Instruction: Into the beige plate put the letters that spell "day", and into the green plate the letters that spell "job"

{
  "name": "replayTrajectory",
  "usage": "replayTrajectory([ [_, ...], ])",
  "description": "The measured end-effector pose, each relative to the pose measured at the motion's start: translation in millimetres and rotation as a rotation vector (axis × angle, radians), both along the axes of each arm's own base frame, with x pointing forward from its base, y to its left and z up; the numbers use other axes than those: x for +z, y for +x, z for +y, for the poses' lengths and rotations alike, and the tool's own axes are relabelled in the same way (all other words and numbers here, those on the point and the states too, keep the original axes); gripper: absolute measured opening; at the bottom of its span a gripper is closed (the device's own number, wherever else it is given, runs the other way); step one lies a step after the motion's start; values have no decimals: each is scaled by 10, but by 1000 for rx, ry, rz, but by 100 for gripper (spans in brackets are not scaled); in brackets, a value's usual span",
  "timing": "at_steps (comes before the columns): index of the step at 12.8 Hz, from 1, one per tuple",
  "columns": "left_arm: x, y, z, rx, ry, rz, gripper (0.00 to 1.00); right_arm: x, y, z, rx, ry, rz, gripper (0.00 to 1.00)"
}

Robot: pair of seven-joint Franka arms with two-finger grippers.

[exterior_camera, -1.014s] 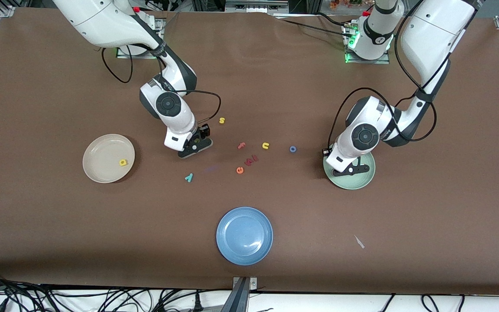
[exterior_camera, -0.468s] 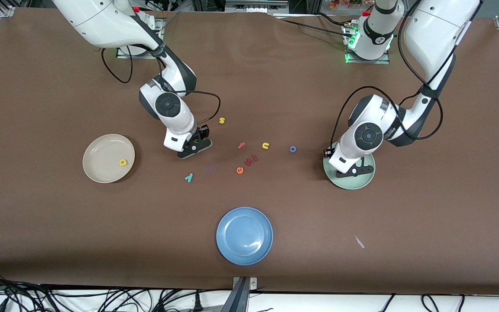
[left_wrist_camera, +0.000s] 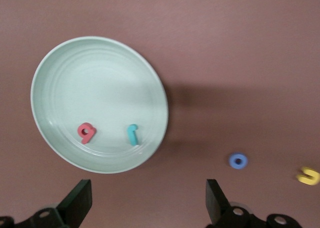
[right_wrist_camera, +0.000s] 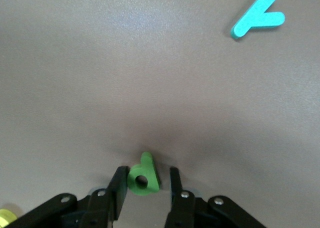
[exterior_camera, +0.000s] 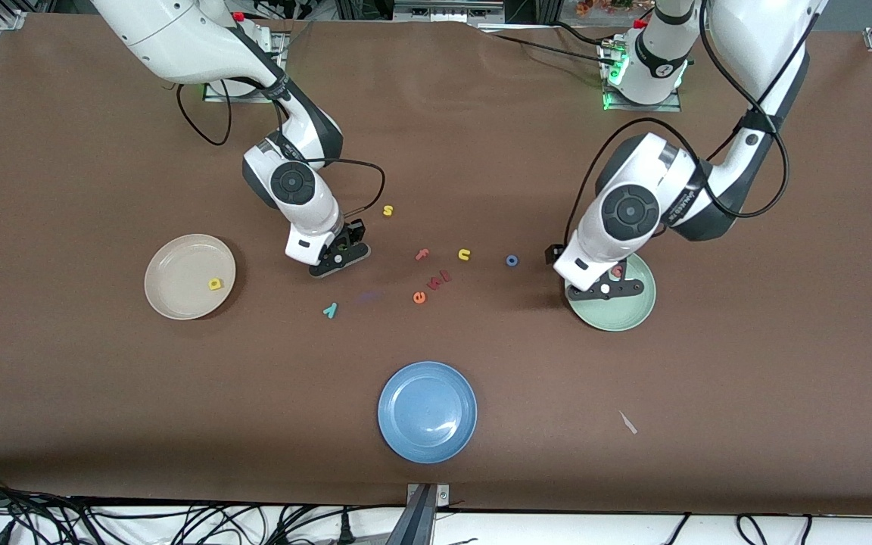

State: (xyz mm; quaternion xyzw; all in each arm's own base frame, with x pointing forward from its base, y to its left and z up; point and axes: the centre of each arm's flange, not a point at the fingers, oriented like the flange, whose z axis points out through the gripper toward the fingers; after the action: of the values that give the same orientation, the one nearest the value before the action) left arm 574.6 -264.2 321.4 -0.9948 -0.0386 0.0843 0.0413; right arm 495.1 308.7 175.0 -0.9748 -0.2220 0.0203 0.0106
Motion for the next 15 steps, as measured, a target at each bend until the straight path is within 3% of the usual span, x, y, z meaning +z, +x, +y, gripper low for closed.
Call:
replayTrajectory([
  [5,132,-154,-389,-82,-39,-7,100,5,8,-8,0,-1,-2,33],
  [11,-178,-371,-923,-175,-102,-4,100,8,10,-10,-13,-2,-2,29],
  [15,-404,-362,-987,-326,-162,-3,100,34,45,0,-21,-7,-1,29],
])
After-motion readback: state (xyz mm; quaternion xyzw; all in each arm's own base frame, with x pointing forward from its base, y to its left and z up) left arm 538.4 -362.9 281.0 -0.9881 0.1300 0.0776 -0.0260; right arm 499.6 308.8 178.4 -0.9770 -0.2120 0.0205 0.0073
